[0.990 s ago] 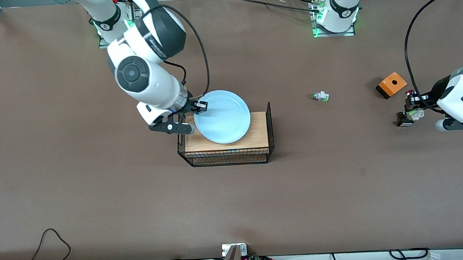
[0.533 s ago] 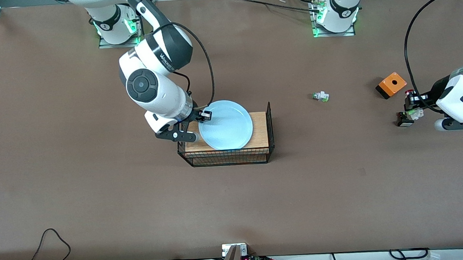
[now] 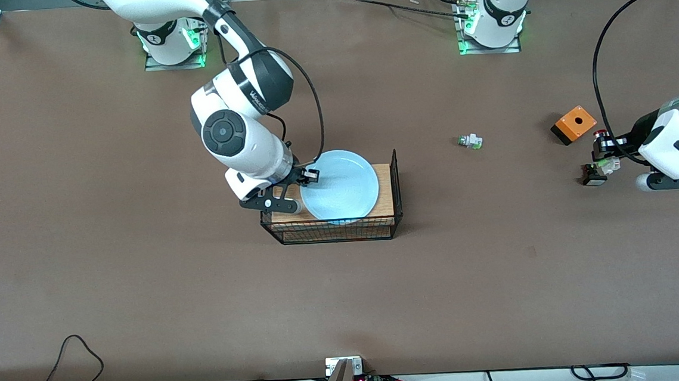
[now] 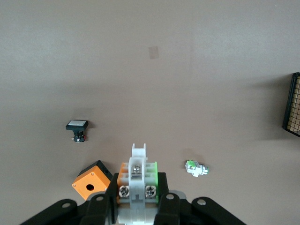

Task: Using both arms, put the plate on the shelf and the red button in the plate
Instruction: 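Lower the blue plate onto the wooden board with the right gripper, then open the right gripper and withdraw while the left gripper carries the button over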

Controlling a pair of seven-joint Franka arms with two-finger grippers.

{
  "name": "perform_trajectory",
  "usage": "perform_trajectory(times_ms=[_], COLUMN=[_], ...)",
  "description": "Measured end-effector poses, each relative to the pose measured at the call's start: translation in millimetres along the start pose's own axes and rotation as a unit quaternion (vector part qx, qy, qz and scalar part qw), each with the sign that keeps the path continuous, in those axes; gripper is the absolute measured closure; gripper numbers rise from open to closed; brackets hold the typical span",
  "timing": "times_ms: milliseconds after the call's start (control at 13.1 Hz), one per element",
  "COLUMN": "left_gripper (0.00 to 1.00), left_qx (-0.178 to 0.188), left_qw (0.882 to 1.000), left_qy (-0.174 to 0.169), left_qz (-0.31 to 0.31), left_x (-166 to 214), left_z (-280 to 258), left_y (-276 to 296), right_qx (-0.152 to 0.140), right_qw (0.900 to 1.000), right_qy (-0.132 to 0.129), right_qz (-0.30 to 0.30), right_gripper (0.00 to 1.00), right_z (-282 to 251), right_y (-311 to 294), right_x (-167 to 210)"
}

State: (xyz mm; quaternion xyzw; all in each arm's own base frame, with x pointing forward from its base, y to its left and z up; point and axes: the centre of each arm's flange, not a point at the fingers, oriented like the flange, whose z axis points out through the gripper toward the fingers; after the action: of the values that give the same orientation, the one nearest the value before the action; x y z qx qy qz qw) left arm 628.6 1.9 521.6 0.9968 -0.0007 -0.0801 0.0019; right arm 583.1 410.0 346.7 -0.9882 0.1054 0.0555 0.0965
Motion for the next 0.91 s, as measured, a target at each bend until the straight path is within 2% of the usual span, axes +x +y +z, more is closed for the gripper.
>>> perform_trajectory(times_ms=[76, 229, 457, 686, 914], left_gripper=[0.66, 0.66, 0.66, 0.66, 0.66], left_qx=[0.000, 0.000, 0.000, -0.001, -0.028], left_qw=[1.000, 1.000, 1.000, 1.000, 0.999], left_qy=[0.000, 0.000, 0.000, -0.002, -0.021], left_qz=[0.000, 0.000, 0.000, 0.004, 0.028], left_x=[0, 0, 0, 0, -6], left_z=[0, 0, 0, 0, 2], left_y=[0, 0, 0, 5, 36], right_qx=[0.001, 0.006, 0.024, 0.073, 0.112], right_qw=[1.000, 1.000, 0.999, 0.997, 0.993], right_qy=[0.001, 0.005, 0.027, 0.033, 0.035], right_qz=[0.002, 0.006, 0.010, 0.022, 0.035], right_gripper=[0.84, 0.69, 0.35, 0.03, 0.00], right_z=[2, 1, -21, -59, -95], right_y=[1, 2, -1, -13, -14], right_x=[2, 5, 16, 21, 22])
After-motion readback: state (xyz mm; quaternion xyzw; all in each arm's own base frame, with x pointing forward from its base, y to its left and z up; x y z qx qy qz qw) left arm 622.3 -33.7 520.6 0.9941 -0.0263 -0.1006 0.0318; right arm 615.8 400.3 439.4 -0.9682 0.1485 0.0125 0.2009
